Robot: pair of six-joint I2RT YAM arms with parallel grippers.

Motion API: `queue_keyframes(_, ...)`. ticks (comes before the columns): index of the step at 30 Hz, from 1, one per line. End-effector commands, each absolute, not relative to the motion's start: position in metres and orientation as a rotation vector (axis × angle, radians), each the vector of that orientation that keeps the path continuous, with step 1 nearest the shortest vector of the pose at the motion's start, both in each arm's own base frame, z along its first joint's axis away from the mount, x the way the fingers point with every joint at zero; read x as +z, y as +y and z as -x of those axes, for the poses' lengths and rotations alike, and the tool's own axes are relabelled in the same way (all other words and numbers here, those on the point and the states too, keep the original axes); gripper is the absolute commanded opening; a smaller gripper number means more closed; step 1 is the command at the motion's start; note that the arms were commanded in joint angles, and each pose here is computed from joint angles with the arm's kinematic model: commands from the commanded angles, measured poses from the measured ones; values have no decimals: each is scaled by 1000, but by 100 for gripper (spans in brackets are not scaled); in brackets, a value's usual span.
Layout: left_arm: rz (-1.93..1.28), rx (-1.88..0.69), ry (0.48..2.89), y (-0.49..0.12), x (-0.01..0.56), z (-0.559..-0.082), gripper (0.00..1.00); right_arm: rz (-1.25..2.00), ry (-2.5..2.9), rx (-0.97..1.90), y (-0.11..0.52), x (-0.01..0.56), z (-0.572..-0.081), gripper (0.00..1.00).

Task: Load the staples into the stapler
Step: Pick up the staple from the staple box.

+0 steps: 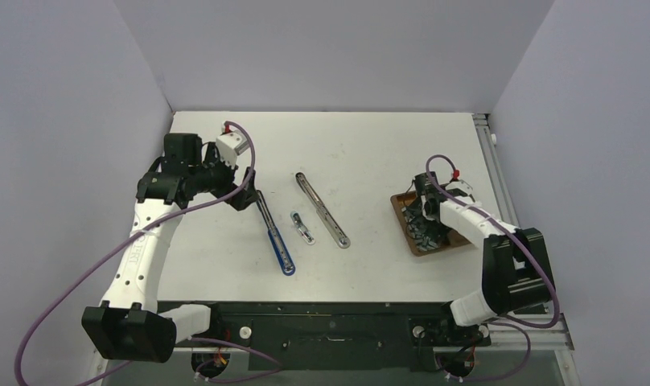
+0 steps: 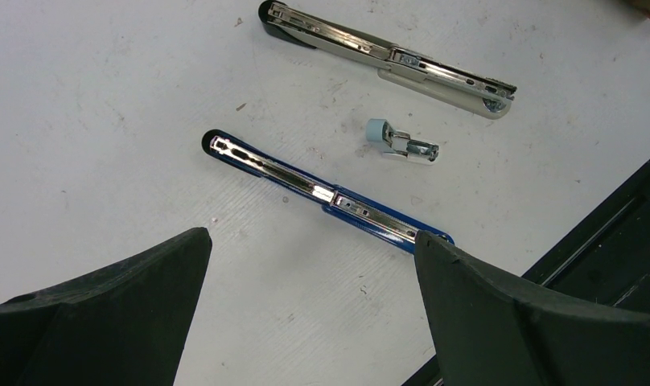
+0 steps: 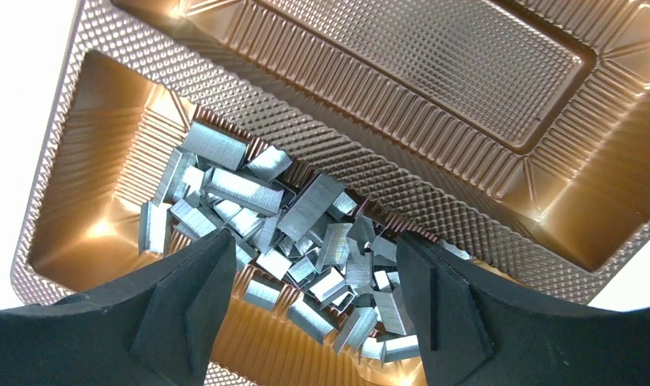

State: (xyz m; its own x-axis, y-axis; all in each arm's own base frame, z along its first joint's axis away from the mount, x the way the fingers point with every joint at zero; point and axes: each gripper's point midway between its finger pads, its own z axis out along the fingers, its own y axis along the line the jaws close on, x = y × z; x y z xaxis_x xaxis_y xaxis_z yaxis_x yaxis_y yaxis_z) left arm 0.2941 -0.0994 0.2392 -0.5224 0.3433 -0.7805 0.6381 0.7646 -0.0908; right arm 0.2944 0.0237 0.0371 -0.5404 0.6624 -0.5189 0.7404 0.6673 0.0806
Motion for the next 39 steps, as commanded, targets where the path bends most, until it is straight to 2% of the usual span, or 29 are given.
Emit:
queue_keyframes(1,-726,-456,2111,-98,251,-296,96,-1015,2365,-189,30,38,-305,71)
queue_keyframes(18,-715,-461,2117,-98,252,-298,96,-1028,2382,-234,30,22,-292,52)
queue_keyframes(19,-706,-520,2269,-96,193,-277,96,-1029,2378,-236,29,23,-292,51)
queue_keyframes(20,-716,-467,2136,-97,245,-296,96,-1027,2374,-237,28,24,-291,49)
queue_keyframes(23,-722,-459,2116,-98,253,-297,96,-1033,2361,-230,26,27,-287,46)
queue_keyframes(25,-724,-466,2116,-98,254,-297,96,-1048,2353,-217,24,29,-286,47)
queue_keyframes(30,-725,-473,2112,-99,255,-297,96,-1070,2307,-172,23,41,-292,61)
queue_keyframes(39,-703,-466,2105,-99,258,-300,96,-1106,2301,-182,17,34,-298,60)
